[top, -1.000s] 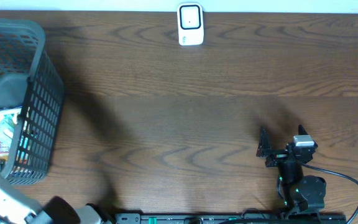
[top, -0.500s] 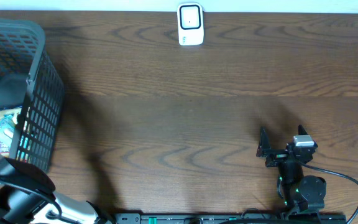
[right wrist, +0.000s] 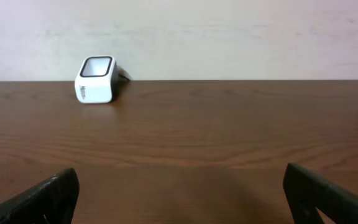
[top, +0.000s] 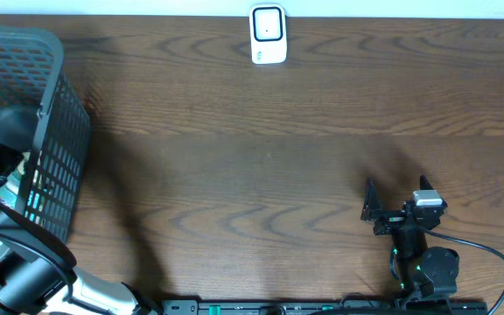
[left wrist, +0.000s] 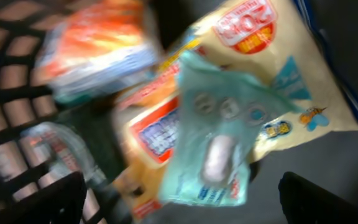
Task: Scan the item barcode
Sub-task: 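Reach the left gripper into the grey basket toward the packages, then grasp the mint-green wrapped packet with the left gripper and lift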
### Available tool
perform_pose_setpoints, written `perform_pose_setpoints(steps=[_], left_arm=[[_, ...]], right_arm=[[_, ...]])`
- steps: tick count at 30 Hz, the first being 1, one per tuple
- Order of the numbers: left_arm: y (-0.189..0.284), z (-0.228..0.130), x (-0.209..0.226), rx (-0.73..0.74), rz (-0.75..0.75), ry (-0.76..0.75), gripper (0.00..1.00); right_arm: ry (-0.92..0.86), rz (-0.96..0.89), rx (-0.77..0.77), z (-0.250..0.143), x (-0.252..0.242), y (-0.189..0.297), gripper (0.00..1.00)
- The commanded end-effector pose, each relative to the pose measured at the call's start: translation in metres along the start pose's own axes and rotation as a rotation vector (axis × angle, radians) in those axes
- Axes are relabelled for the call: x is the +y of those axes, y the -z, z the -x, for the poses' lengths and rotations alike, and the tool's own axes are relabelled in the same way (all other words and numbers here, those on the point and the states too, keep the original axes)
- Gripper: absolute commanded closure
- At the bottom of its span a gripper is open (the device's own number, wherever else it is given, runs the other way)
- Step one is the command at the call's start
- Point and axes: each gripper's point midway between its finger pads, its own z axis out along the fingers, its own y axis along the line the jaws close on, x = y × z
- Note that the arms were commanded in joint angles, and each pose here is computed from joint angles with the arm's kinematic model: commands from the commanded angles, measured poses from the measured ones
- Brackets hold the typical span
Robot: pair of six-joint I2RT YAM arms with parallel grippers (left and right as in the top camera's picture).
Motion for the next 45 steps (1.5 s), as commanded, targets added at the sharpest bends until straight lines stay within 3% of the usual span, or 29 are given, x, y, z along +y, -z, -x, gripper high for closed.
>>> perform_pose_setpoints(steps=[1,16,22,25,29,34,38,45], left_arm=[[-0.012,-0.008,-0.013,0.029,-0.069,-0.039,0.02],[-0.053,-0.016,-0.010,-0.018,-0.032,-0.033,0.02],[-0.054,-0.016,-0.011,-0.023,-0.034,-0.031,0.38],[-0.054,-0.015,-0.011,-0.024,-0.034,-0.031,0.65],[-0.052,-0.014,-0.011,-0.031,-0.036,-0.030,0.92],[-0.035,-0.008,-0.009,-0.065,-0.050,-0.019,0.93],[0.004,0.002,-0.009,-0.149,-0.109,0.049,0.93],[0.130,0.016,-0.002,-0.430,-0.373,0.291,0.93]], right_arm=[[-0.011,-0.010,-0.002,0.000,-0.002,0.000,0.01],[-0.011,-0.010,-0.002,0.000,-0.002,0.000,0.01],[-0.011,-0.010,-0.002,0.000,-0.002,0.000,0.01],[-0.011,-0.010,-0.002,0.000,-0.002,0.000,0.01],[-0.011,-0.010,-0.002,0.000,-0.002,0.000,0.01],[-0.011,-0.010,-0.002,0.000,-0.002,0.000,0.01],[-0.011,-0.010,-0.002,0.000,-0.002,0.000,0.01],[-0.011,-0.010,-0.002,0.000,-0.002,0.000,0.01]])
